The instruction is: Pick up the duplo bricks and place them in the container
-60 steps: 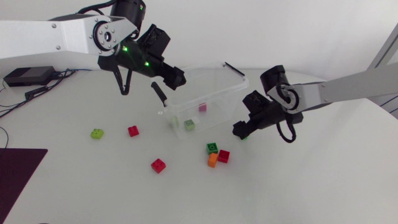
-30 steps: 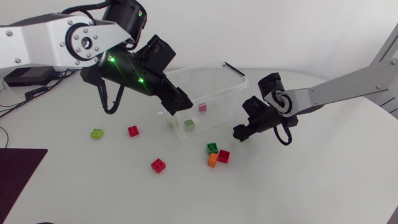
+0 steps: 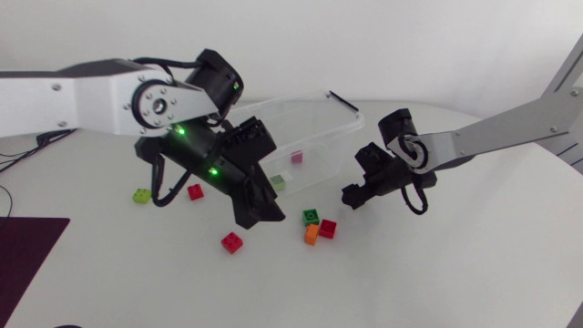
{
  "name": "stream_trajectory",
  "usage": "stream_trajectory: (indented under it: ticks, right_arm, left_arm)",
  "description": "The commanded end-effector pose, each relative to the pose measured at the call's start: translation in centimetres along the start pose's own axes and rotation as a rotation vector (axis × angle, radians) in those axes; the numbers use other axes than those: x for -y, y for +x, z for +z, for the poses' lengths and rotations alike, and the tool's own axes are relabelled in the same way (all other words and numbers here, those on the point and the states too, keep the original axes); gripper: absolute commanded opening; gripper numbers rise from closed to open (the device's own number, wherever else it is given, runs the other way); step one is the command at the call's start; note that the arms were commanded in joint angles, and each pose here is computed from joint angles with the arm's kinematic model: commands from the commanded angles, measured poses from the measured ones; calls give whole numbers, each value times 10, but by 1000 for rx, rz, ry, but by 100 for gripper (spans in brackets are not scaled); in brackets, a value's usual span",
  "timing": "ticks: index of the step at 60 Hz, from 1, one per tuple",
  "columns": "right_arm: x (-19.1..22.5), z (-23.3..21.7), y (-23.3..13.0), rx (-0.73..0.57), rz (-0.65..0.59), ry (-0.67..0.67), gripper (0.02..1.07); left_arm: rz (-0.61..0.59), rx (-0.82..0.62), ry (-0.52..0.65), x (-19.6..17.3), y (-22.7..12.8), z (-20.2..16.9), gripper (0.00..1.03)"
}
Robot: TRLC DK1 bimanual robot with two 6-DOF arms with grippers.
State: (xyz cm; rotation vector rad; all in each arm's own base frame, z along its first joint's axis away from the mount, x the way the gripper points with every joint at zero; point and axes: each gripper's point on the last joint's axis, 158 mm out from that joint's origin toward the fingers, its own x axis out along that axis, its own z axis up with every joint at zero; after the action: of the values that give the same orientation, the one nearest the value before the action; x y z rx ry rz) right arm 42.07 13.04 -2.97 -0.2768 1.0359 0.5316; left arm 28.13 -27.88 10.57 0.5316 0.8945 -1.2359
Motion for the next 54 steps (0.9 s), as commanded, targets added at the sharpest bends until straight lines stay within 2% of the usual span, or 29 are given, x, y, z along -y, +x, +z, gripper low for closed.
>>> stream_trajectory:
  ticks: [1, 10, 24, 54]
  right_arm:
    - [3, -14, 5, -25, 3, 4, 93]
    - [3, -16, 4, -26, 4, 0, 93]
    - [3, -19, 4, -29, 5, -9, 93]
    - [-2, -18, -1, -22, 7, -23, 93]
  left_arm:
    - [15, -48, 5, -11, 21, -20, 45]
    - [120, -52, -13, -51, 35, -25, 45]
    - [240, -18, -39, -99, 30, -22, 45]
    - [493, 50, -48, -169, 10, -18, 45]
